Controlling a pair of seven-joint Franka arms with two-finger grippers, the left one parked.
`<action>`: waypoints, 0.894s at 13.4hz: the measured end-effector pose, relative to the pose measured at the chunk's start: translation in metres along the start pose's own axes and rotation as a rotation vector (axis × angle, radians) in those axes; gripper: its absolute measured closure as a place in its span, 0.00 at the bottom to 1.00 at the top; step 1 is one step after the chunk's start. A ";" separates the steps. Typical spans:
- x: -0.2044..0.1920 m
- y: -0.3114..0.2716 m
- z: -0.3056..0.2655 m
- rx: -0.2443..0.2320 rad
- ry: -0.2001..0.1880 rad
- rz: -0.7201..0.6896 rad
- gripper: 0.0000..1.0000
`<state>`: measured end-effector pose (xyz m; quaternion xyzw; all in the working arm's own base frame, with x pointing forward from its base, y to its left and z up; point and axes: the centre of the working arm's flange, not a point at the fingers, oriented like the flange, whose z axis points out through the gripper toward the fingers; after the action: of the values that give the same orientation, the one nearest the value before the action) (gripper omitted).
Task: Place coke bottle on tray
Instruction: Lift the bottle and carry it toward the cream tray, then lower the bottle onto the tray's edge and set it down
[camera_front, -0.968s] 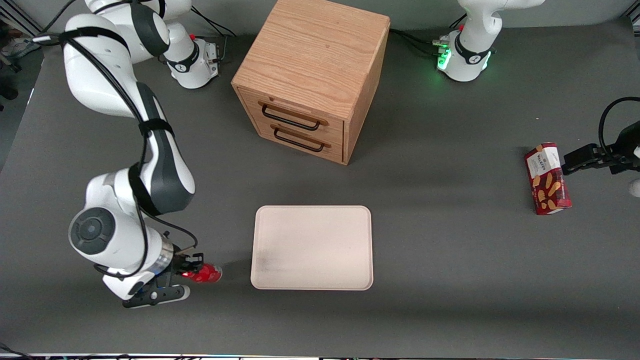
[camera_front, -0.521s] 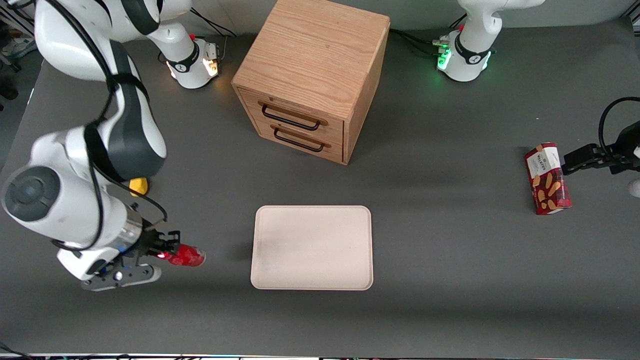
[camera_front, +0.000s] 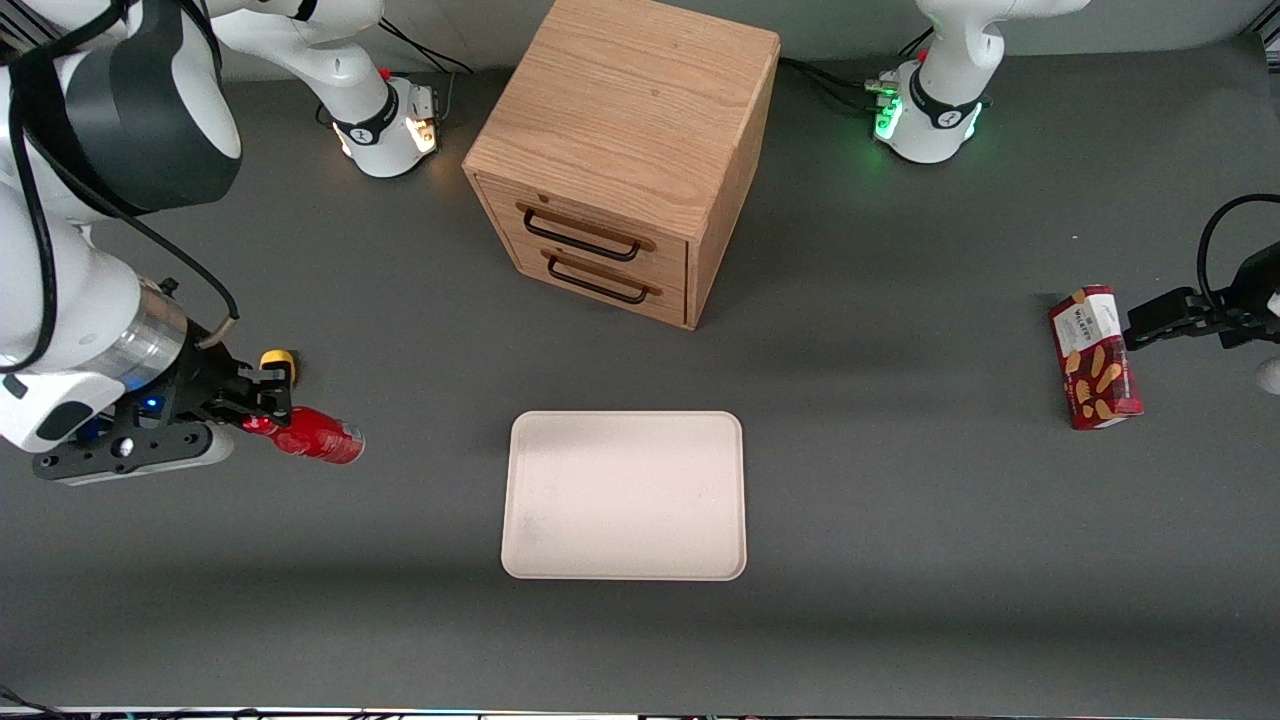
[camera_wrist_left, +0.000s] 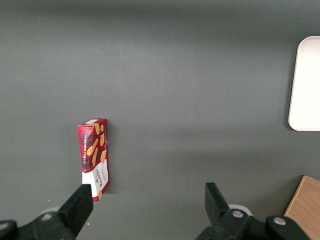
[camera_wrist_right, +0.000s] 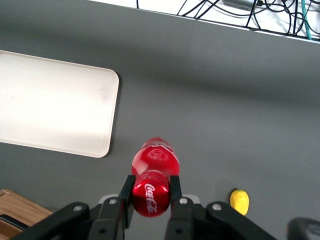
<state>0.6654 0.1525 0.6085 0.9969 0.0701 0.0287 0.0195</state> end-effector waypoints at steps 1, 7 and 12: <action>0.000 -0.002 0.001 0.001 -0.003 -0.003 0.69; -0.009 -0.073 -0.001 0.044 -0.003 0.041 0.69; -0.013 -0.137 0.006 0.073 0.037 0.130 0.69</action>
<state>0.6341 0.2863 0.5963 0.9987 0.0067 0.0457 -0.0200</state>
